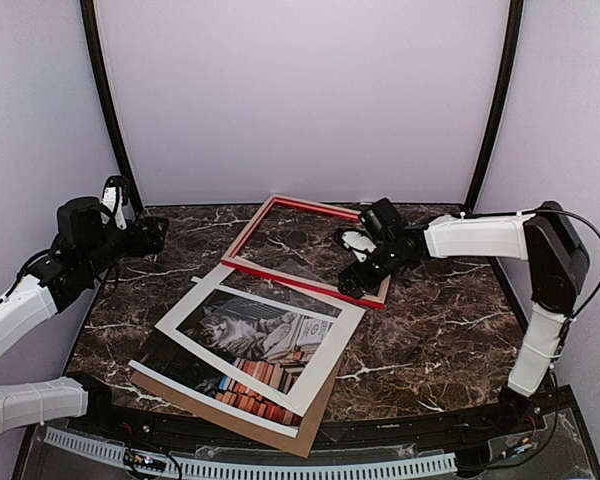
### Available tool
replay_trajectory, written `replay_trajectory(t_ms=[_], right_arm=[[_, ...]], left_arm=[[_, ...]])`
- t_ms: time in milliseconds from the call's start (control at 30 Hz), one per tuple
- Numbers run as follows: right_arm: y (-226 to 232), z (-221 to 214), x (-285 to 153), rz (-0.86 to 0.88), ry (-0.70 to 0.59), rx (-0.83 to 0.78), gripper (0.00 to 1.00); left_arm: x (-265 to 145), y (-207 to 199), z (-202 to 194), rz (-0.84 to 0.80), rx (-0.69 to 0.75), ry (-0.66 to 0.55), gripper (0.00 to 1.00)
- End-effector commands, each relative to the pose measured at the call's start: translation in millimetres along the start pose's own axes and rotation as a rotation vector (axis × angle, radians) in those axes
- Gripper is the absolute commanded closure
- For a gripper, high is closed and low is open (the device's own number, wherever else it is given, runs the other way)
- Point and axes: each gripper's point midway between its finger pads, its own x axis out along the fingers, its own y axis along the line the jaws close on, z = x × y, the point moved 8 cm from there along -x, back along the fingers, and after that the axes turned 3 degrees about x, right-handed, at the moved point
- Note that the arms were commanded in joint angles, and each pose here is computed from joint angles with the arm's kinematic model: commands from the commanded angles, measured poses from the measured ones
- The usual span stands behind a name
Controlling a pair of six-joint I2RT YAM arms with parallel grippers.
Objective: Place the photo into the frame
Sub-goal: Move the frame body to the corner of the board.
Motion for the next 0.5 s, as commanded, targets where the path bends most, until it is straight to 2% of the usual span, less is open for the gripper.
replay_trajectory(t_ms=[0, 200, 467], right_arm=[[10, 6, 16, 0.079, 0.046, -0.064, 0.07], [13, -1, 43, 0.114, 0.124, -0.084, 0.17], [12, -20, 56, 0.114, 0.179, -0.054, 0.47]], left_arm=[[-1, -4, 1, -0.034, -0.014, 0.004, 0.01], [0, -7, 1, -0.061, -0.016, 0.014, 0.01], [0, -8, 0, -0.075, -0.019, 0.014, 0.01]])
